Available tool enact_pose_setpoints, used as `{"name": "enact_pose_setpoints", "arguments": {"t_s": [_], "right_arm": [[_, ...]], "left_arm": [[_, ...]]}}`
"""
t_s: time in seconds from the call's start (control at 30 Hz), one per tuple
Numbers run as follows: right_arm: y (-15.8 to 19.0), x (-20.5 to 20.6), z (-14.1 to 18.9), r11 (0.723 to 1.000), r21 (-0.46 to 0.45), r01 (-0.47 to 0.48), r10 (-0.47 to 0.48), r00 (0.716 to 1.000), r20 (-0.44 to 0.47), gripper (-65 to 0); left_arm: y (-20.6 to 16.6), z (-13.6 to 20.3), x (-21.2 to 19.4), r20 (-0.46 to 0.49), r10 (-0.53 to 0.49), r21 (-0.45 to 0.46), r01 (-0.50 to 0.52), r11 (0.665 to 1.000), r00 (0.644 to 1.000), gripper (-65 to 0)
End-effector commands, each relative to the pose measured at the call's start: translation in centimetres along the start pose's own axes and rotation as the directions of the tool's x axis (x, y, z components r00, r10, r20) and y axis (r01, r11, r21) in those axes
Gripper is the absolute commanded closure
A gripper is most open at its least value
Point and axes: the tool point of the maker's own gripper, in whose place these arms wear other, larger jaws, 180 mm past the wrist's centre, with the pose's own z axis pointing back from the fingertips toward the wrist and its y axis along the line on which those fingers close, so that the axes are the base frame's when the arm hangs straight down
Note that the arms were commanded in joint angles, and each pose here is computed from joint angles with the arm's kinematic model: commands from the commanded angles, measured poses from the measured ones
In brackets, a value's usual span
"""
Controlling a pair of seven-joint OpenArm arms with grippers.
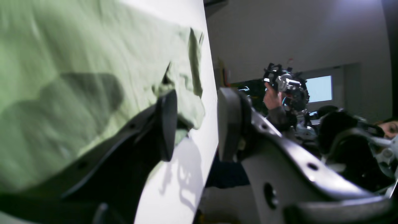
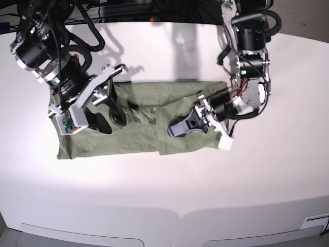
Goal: Fold the T-shirt properly
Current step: 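Fold the strip end with the left gripper toward the right gripper, then grasp both ends of the folded shirt with both grippers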
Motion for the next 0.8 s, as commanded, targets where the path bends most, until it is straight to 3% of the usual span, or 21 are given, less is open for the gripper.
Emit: {"name": "enact_pose_setpoints", "arguments": {"t_s": [0.0,0.17,0.27,0.37,0.53,0.63,0.77], "right_arm": [[0.1,1.3,0.2,1.0,0.003,-0.018,0.017,0.999,0.047,-19.9],[-0.2,1.3,0.2,1.0,-0.013,-0.026,0.027,0.999,0.042,-19.9],[-2.8,0.3,0.9,0.99,-0.129,-0.066,0.064,0.998,-0.018,-19.9],[-7.2,-0.4,2.9,0.95,-0.306,-0.062,0.045,0.997,-0.06,-19.9],[-12.6,-0.2,6.4,0.876,-0.481,-0.039,0.018,0.999,-0.048,-20.0],[-15.3,-1.9,7.7,0.848,-0.53,-0.027,-0.02,0.996,-0.084,-27.6],[-18.2,-4.4,8.1,0.837,-0.547,0.003,-0.071,0.992,-0.103,-40.9]], "left_arm": [[-1.7,-0.6,1.6,0.012,-0.047,-0.044,0.047,0.998,0.999,-21.8],[-2.7,-0.8,1.8,-0.112,-0.116,-0.055,0.11,0.992,0.987,-21.7],[-2.4,0.4,4.0,-0.118,-0.17,-0.019,0.169,0.985,0.978,-21.7],[-1.5,1.8,6.8,-0.121,-0.238,0.071,0.248,0.966,0.964,-21.5],[-2.7,1.0,9.1,-0.109,-0.299,0.078,0.308,0.948,0.948,-21.5],[-2.5,0.1,10.2,-0.132,-0.353,0.138,0.37,0.919,0.926,-21.5],[-2.5,-1.5,11.6,-0.169,-0.456,0.208,0.483,0.85,0.874,-21.6]]}}
